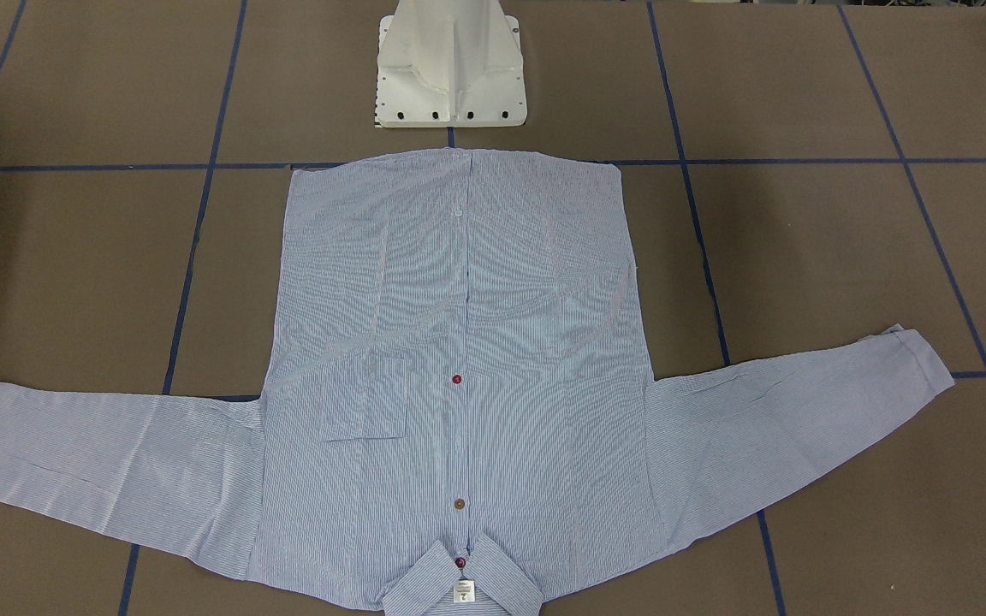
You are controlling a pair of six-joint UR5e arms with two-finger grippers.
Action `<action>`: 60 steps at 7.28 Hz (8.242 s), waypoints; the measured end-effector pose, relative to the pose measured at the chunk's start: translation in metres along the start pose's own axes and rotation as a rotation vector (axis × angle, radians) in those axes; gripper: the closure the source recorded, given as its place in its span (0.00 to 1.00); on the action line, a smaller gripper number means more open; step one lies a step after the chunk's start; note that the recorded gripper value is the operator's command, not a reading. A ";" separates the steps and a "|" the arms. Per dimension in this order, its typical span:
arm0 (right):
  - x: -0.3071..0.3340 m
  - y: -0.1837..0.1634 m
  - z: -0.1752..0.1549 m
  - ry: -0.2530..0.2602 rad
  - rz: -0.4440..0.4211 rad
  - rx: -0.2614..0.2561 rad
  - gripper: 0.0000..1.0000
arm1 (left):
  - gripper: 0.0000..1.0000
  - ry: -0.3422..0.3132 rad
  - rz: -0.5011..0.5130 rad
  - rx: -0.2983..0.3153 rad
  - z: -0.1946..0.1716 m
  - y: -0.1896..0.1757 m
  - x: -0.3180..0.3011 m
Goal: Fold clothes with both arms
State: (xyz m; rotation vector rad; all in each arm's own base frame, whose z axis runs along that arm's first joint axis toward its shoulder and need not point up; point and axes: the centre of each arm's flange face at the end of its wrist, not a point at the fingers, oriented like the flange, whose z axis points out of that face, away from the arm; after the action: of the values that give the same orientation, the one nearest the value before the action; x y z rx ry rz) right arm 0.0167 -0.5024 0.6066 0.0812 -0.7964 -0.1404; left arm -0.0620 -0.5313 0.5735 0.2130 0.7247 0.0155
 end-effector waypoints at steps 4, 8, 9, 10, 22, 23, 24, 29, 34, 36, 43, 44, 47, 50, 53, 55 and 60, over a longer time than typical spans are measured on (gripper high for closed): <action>0.000 -0.037 0.113 -0.036 -0.005 0.096 0.00 | 0.00 0.026 0.137 0.130 0.011 0.004 0.002; -0.047 -0.065 0.173 -0.026 0.068 0.113 0.17 | 0.00 0.061 0.165 0.156 0.020 0.011 -0.003; -0.052 -0.067 0.174 -0.025 0.070 0.114 0.32 | 0.00 0.061 0.167 0.157 0.019 0.010 -0.002; -0.055 -0.070 0.174 -0.025 0.074 0.116 0.45 | 0.00 0.061 0.169 0.158 0.019 0.010 -0.002; -0.048 -0.076 0.173 0.005 0.146 0.084 0.44 | 0.00 0.061 0.172 0.164 0.014 -0.001 0.004; -0.047 -0.076 0.172 0.008 0.152 0.082 0.44 | 0.00 0.061 0.172 0.165 0.014 -0.001 0.004; -0.045 -0.077 0.169 0.009 0.158 0.084 0.43 | 0.00 0.061 0.173 0.166 0.014 -0.002 0.004; -0.045 -0.090 0.153 0.003 0.186 0.117 0.41 | 0.00 0.062 0.173 0.167 0.013 -0.003 0.005; -0.038 -0.084 0.161 0.021 0.202 0.104 0.41 | 0.00 0.062 0.174 0.168 0.013 -0.004 0.005; -0.041 -0.084 0.164 0.027 0.200 0.101 0.41 | 0.00 0.062 0.174 0.169 0.013 -0.004 0.005; -0.047 -0.081 0.173 0.029 0.188 0.087 0.55 | 0.00 0.062 0.178 0.172 0.013 -0.004 0.005; -0.047 -0.080 0.173 0.029 0.188 0.087 0.56 | 0.00 0.062 0.179 0.172 0.013 -0.004 0.005; -0.047 -0.080 0.174 0.030 0.187 0.087 0.57 | 0.00 0.062 0.179 0.173 0.013 -0.004 0.005; -0.048 -0.079 0.175 0.031 0.186 0.084 0.57 | 0.00 0.062 0.178 0.173 0.013 -0.004 0.005; -0.049 -0.078 0.178 0.031 0.183 0.079 0.85 | 0.00 0.062 0.180 0.174 0.012 -0.004 0.005; -0.050 -0.078 0.178 0.030 0.181 0.079 1.00 | 0.00 0.062 0.181 0.174 0.012 -0.004 0.006; -0.069 -0.086 0.160 -0.010 0.135 0.107 1.00 | 0.00 0.063 0.183 0.178 0.011 -0.007 0.007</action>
State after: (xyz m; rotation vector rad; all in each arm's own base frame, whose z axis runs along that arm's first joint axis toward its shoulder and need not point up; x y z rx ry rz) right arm -0.1537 -0.5800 0.6590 0.1277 -0.8167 0.0292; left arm -0.0499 -0.5393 0.5751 0.4499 0.7674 0.1333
